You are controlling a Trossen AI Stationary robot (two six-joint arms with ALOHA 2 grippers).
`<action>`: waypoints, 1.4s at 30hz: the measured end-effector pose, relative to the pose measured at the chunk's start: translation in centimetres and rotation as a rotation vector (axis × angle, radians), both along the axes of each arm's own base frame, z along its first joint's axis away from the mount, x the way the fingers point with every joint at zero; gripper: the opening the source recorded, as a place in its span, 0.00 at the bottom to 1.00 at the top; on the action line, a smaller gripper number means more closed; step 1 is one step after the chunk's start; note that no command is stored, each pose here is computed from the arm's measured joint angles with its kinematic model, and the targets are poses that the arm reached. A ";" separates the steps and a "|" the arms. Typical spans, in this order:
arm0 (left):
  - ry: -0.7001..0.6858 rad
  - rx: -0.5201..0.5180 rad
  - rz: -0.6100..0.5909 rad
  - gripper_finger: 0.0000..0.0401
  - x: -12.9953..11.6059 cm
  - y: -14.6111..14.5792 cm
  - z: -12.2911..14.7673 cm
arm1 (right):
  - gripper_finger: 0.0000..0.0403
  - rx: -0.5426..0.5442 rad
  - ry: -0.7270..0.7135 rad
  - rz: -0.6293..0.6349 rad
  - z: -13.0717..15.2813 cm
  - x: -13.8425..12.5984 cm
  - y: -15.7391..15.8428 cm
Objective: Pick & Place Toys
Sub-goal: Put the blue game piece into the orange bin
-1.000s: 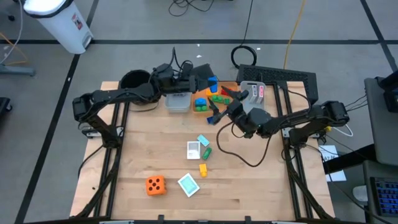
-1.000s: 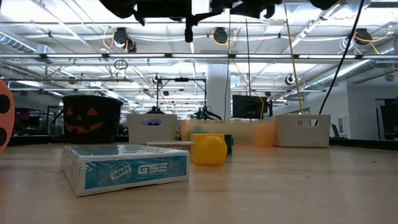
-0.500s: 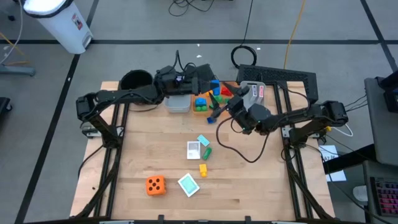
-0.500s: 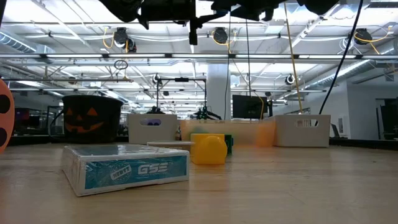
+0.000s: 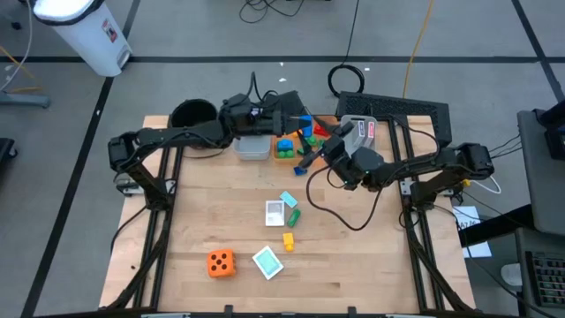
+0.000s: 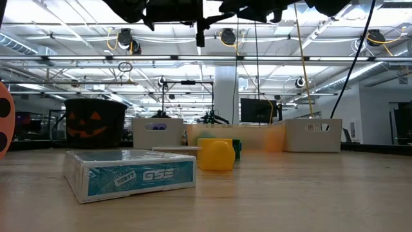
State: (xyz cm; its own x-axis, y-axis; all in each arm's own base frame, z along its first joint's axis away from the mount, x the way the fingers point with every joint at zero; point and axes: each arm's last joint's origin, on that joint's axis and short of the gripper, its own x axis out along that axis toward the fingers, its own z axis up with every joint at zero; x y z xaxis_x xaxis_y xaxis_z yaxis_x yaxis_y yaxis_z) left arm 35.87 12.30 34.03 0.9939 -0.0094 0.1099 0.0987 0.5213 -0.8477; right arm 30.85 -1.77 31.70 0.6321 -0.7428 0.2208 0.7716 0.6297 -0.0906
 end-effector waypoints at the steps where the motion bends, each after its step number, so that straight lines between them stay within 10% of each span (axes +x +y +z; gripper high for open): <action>1: 0.005 -0.001 0.000 0.36 0.0 0.0 -0.1 | 0.67 -0.001 0.000 0.002 0.0 0.0 0.0; 42: 0.036 0.000 -0.011 0.45 0.0 -0.1 -0.3 | 0.31 -0.023 0.007 0.033 0.1 0.1 0.1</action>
State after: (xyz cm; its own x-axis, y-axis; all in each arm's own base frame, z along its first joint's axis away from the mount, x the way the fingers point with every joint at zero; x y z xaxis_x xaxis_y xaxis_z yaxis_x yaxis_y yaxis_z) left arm 35.91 12.24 33.70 0.9970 -0.0205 0.0743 0.0741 0.5201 -0.8509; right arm 30.90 -1.66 31.76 0.6574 -0.7166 0.2332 0.7500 0.6522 -0.1103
